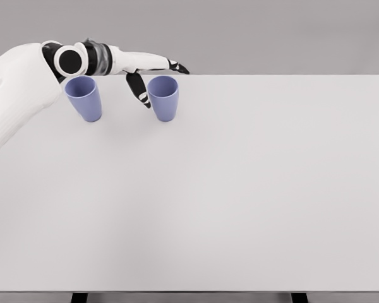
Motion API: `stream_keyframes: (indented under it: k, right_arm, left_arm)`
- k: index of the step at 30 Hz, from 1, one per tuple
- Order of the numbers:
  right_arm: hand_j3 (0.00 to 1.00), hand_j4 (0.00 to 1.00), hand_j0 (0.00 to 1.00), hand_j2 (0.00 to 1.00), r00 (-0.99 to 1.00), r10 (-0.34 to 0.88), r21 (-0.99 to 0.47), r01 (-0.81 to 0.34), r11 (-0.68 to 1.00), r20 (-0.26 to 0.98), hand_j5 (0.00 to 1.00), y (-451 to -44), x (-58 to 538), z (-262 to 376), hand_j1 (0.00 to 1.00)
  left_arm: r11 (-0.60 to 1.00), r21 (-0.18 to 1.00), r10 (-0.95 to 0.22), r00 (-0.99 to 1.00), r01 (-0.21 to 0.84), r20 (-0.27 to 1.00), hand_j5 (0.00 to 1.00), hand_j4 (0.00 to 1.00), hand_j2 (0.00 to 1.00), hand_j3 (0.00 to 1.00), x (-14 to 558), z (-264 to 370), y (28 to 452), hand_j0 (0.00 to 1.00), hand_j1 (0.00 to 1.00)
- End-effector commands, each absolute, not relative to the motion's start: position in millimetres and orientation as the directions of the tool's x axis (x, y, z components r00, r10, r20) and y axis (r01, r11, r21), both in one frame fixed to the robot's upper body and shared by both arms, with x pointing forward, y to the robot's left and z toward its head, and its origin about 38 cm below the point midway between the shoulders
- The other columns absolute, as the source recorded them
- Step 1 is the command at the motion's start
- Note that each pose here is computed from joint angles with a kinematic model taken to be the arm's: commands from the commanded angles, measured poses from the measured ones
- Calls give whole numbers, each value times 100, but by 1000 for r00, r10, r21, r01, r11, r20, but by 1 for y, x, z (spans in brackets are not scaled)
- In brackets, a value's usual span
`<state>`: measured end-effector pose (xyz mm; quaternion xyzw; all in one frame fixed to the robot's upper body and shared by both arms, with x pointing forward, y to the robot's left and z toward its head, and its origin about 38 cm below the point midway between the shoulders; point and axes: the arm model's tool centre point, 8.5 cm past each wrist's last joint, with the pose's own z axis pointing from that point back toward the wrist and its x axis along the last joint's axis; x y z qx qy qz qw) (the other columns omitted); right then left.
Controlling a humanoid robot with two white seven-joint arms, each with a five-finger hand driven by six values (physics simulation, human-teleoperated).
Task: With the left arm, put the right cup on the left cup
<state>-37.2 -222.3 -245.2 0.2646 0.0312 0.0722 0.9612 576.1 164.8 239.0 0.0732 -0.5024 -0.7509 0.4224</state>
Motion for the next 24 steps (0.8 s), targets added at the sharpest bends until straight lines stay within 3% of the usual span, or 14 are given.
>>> stream_keyframes:
  k: [1,24]
  right_arm:
    - [100,100,100,100,987,157,514,-123,849,-22,100,-222,-38,-245,100]
    - [100,100,100,100,987,157,514,-123,849,-22,100,-222,-38,-245,100]
  left_arm:
    - [-140,818,-708,-634,558,311,100,100,100,100,576,239,163,100,100]
    - [-164,810,-729,-622,563,285,100,100,100,100,578,229,163,100,100]
